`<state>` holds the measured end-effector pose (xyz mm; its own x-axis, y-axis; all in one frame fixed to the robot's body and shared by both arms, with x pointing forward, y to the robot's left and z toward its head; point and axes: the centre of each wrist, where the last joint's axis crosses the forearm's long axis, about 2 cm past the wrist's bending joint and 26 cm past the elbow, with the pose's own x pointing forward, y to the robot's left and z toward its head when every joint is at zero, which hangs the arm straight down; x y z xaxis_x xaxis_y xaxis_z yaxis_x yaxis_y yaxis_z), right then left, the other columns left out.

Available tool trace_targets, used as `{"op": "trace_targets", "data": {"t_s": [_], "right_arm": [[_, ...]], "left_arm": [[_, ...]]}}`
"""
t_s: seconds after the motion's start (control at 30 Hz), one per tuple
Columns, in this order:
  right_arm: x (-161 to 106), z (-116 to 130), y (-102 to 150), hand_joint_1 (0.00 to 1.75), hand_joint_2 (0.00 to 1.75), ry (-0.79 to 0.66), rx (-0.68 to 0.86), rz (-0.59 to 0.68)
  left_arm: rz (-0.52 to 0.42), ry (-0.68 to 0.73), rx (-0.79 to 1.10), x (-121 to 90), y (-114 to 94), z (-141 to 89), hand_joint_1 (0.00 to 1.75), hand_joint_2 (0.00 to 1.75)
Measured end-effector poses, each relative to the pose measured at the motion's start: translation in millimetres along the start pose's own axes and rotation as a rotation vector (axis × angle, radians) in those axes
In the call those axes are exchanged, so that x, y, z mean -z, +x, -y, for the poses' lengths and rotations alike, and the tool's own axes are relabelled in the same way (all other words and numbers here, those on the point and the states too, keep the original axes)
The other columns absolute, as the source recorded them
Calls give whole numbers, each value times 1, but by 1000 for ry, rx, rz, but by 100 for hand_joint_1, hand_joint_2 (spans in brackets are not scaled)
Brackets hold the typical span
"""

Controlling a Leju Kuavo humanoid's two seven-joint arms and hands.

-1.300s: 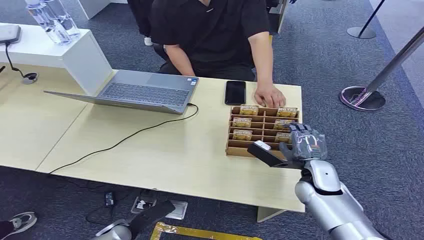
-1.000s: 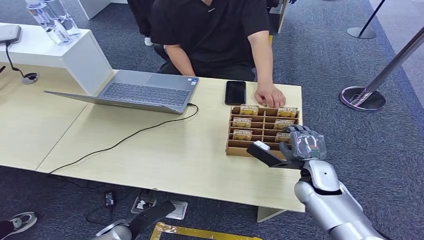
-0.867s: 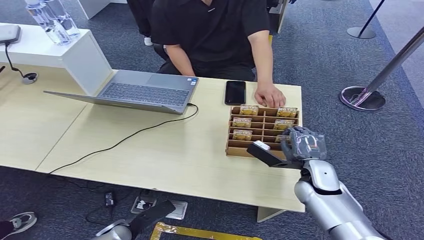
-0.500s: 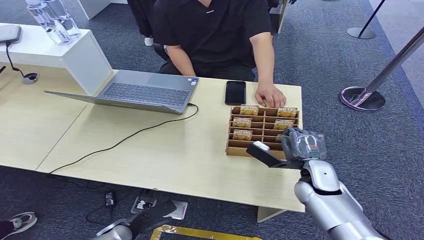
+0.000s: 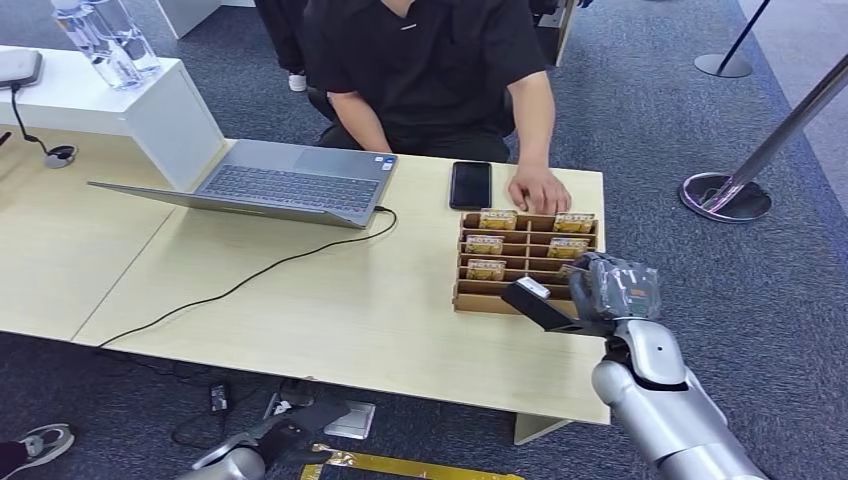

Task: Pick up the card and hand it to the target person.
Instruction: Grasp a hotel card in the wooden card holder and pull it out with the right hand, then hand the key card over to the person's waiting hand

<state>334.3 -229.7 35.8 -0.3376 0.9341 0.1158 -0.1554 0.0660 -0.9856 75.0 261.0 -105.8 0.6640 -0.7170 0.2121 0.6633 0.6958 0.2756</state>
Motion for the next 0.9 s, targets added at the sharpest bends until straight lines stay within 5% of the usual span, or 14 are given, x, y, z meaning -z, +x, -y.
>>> {"op": "trace_targets", "data": {"t_s": [0.17,0.43,0.67,0.9], "right_arm": [[8,15,7,175,175,-208,182,63],[23,78,41,175,175,-697,411,155],[27,99,58,175,175,-796,479,206],[37,88,72,175,175,-697,471,186]], "left_arm": [[-1,-14,0,0,0,0,0,175],[2,-21,8,0,1,0,0,175],[4,-26,7,1,2,-2,0,175],[4,-27,0,1,3,-3,0,175]]}}
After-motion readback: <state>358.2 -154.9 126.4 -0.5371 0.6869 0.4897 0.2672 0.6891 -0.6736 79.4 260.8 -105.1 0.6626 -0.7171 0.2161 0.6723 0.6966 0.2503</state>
